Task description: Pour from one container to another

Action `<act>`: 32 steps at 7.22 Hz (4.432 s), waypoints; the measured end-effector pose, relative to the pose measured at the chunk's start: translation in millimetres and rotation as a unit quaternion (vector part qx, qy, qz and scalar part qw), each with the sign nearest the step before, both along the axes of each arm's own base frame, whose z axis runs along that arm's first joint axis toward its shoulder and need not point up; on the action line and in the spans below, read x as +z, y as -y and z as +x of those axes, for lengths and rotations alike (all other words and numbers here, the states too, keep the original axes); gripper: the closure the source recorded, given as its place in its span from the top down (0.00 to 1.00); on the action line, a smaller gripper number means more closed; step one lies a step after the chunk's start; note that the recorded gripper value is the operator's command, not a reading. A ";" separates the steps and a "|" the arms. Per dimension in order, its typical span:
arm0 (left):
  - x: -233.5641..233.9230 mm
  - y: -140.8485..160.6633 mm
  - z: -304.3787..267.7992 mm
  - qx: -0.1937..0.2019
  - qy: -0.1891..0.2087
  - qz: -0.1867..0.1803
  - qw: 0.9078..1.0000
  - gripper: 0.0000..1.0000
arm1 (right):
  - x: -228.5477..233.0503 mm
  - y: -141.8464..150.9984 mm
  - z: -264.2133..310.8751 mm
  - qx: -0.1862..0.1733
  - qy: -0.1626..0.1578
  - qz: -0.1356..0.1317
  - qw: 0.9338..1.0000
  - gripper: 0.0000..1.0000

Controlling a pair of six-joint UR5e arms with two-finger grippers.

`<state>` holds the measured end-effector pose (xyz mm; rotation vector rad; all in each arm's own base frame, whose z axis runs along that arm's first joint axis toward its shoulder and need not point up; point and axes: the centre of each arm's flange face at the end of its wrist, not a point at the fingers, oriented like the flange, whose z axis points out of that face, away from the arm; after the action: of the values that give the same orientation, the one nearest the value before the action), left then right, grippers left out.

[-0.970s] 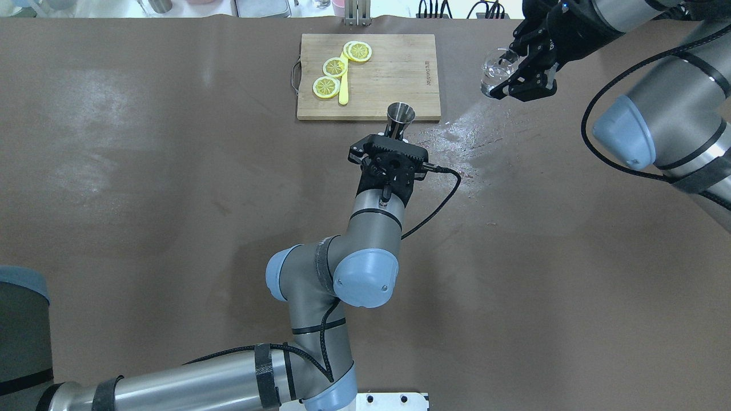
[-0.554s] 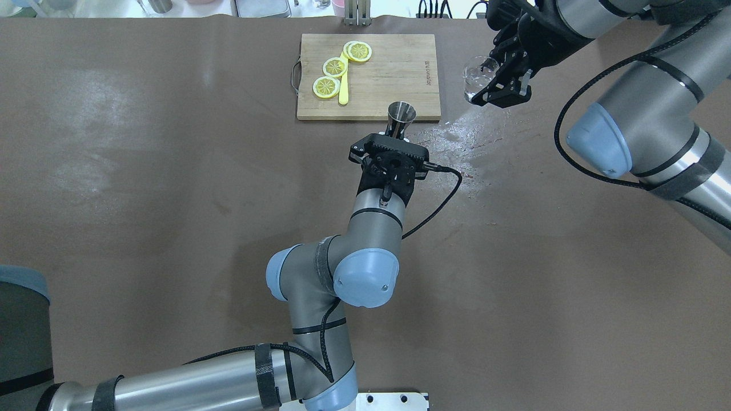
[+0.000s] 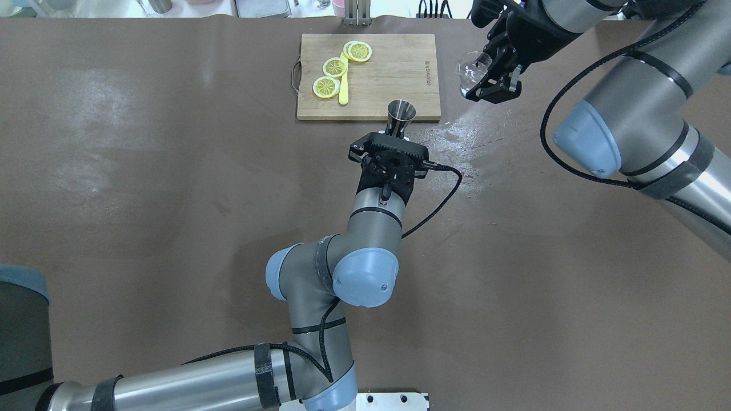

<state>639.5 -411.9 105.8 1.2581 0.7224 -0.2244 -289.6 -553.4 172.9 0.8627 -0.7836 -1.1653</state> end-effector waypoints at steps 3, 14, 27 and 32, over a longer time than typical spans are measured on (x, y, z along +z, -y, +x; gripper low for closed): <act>-0.7 -0.5 -0.5 0.000 -0.001 0.000 1.000 0.00 | -11.2 -8.1 -18.6 0.000 -0.031 0.015 0.999 0.00; 0.7 -1.3 -1.3 0.000 0.000 0.001 1.000 0.00 | -63.8 3.1 -75.9 -0.046 -0.132 0.049 0.989 0.00; 1.9 -1.3 -1.3 0.000 0.001 0.001 1.000 0.00 | -68.2 4.4 -102.2 -0.048 -0.180 0.070 0.980 0.00; 1.9 -1.5 -1.3 -0.001 0.001 0.001 1.000 0.00 | -76.9 8.0 -112.6 -0.071 -0.212 0.091 0.970 0.00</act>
<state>638.2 -410.4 107.7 1.2598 0.7201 -0.2240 -402.2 -561.5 96.0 0.6782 -0.3948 -1.5044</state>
